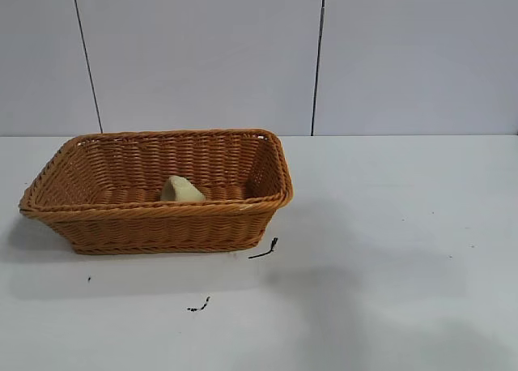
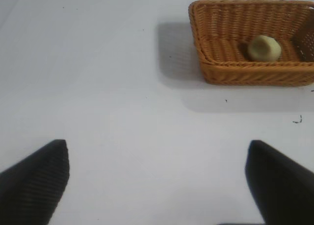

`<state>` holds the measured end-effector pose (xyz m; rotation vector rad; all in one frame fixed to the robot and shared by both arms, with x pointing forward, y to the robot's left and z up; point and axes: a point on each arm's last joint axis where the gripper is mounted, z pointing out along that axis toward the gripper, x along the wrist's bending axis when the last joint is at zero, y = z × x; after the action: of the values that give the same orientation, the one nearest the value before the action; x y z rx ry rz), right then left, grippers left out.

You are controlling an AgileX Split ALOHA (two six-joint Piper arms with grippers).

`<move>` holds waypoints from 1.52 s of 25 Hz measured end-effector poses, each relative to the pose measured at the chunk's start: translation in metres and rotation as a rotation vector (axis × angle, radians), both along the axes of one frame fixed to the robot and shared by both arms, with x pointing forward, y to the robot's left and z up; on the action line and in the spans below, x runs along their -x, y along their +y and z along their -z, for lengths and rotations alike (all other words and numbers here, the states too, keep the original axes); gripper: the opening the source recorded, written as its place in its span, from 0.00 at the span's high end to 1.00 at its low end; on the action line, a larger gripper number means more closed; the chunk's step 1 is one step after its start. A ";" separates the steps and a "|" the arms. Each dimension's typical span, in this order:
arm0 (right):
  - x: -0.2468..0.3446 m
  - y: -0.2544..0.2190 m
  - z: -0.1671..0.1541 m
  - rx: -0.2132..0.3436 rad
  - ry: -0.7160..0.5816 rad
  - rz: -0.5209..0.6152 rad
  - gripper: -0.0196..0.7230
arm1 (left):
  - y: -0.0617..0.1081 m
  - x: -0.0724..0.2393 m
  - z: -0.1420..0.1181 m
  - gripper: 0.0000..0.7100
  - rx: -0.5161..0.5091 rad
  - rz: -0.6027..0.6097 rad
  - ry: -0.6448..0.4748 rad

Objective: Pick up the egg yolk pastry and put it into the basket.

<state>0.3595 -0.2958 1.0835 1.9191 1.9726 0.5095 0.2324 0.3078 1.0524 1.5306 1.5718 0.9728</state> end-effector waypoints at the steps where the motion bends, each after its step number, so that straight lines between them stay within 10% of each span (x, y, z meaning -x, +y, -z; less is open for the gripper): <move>1: 0.011 0.000 0.005 -0.001 -0.056 0.001 0.11 | 0.000 0.000 0.000 0.02 0.000 0.000 0.000; 20: 0.122 -0.002 0.028 -0.013 -0.616 -0.014 0.11 | 0.000 0.000 0.000 0.02 0.000 0.000 0.000; 38: 0.125 -0.002 0.028 -0.011 -0.636 -0.016 0.11 | 0.000 0.000 0.000 0.02 0.000 0.000 0.000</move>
<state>0.2344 -0.2980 1.0553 1.4874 1.5638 0.9904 0.2324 0.3078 1.0524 1.5306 1.5718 0.9728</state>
